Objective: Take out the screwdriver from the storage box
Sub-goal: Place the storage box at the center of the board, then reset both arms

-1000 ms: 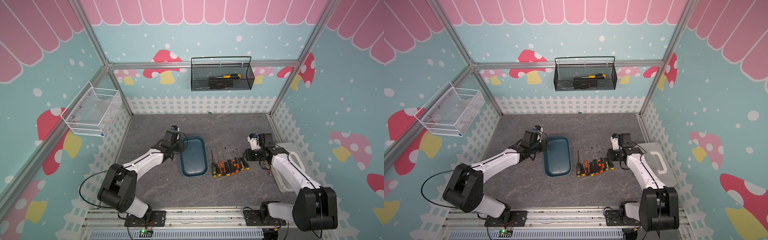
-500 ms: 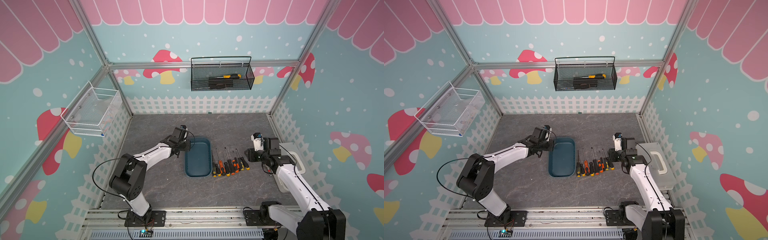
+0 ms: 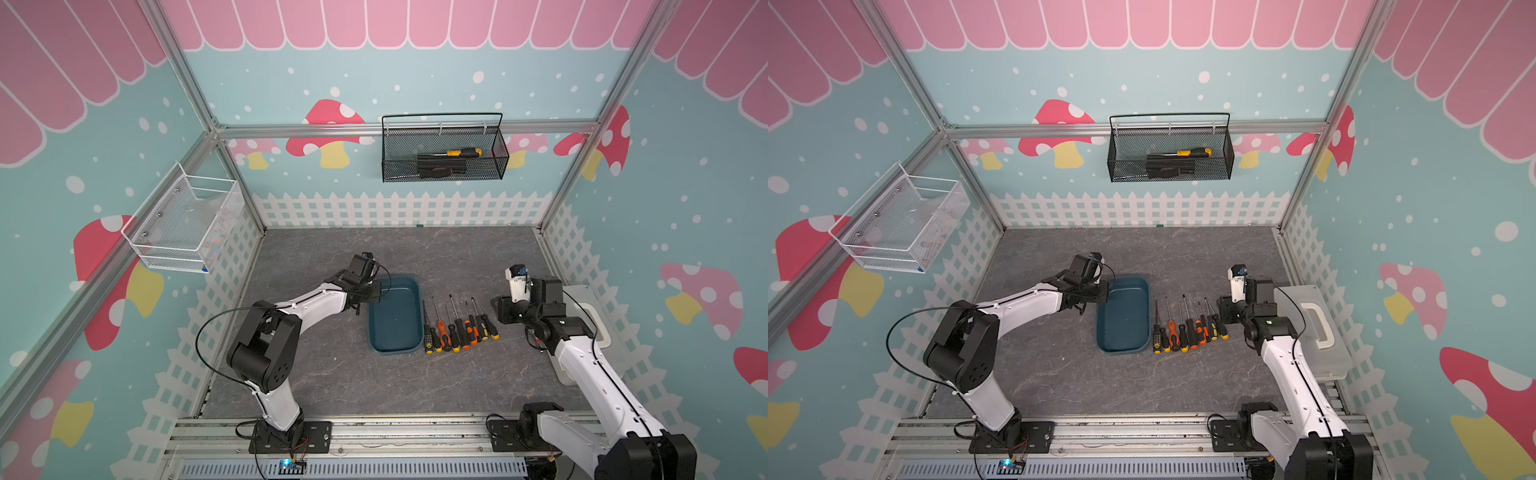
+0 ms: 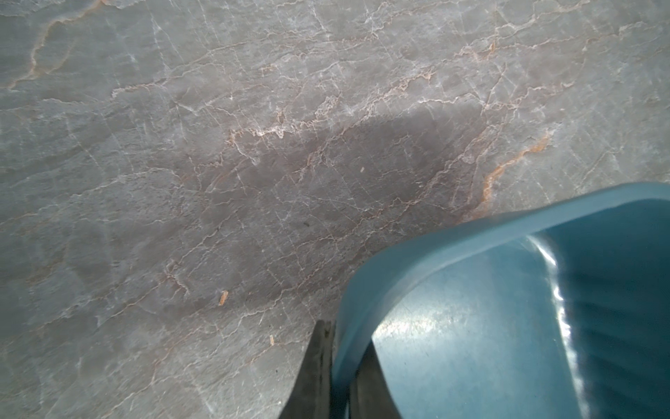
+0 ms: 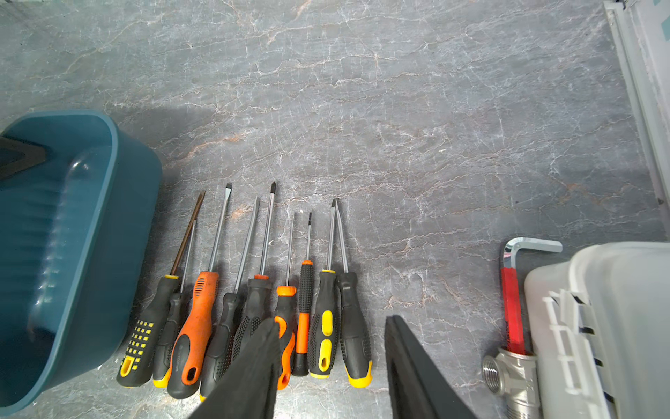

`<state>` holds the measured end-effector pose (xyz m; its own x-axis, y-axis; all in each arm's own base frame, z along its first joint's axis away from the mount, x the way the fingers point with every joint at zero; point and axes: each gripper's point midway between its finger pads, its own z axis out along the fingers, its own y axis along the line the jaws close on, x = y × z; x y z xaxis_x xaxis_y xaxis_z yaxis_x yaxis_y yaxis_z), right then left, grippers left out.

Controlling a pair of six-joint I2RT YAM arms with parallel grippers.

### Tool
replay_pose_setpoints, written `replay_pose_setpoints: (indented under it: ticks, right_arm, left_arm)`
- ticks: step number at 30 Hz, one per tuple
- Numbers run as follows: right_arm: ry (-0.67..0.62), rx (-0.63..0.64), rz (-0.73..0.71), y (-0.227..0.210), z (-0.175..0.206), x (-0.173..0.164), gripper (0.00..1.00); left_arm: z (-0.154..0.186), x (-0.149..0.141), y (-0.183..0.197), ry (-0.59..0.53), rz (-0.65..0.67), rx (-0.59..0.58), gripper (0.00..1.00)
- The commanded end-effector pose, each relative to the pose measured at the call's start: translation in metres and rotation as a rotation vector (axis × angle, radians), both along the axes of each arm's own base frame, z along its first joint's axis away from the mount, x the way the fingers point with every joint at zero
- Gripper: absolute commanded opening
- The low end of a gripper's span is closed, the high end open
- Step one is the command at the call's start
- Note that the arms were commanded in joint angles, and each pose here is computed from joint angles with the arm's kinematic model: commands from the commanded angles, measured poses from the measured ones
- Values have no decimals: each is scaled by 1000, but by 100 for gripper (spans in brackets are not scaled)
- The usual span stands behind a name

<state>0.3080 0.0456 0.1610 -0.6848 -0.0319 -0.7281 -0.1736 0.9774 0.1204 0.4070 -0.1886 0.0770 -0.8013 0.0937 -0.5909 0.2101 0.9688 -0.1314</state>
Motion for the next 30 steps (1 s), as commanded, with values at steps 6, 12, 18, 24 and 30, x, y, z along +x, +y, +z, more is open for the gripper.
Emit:
replay_pose_setpoints:
  ticks: [6,12,18,24,30]
  right_arm:
    - [-67,-40,-18,-9,6,-1,52]
    - [-71,-59,-31,-12,5,4,54]
    - [-66,-90,-33,-16,7,14,64]
    - [-77,-127,-87,-28,7,17,99]
    - [-123,-194,-158,-45,8,23,99]
  left_arm:
    - [-21,-1,13,25,2,110,22]
    - [-4,0,16,-18,13,107,25]
    - [54,-6,24,-150,37,96,37]
    - [103,-17,50,-269,180,46,62]
    - [121,-30,112,-372,431,109,80]
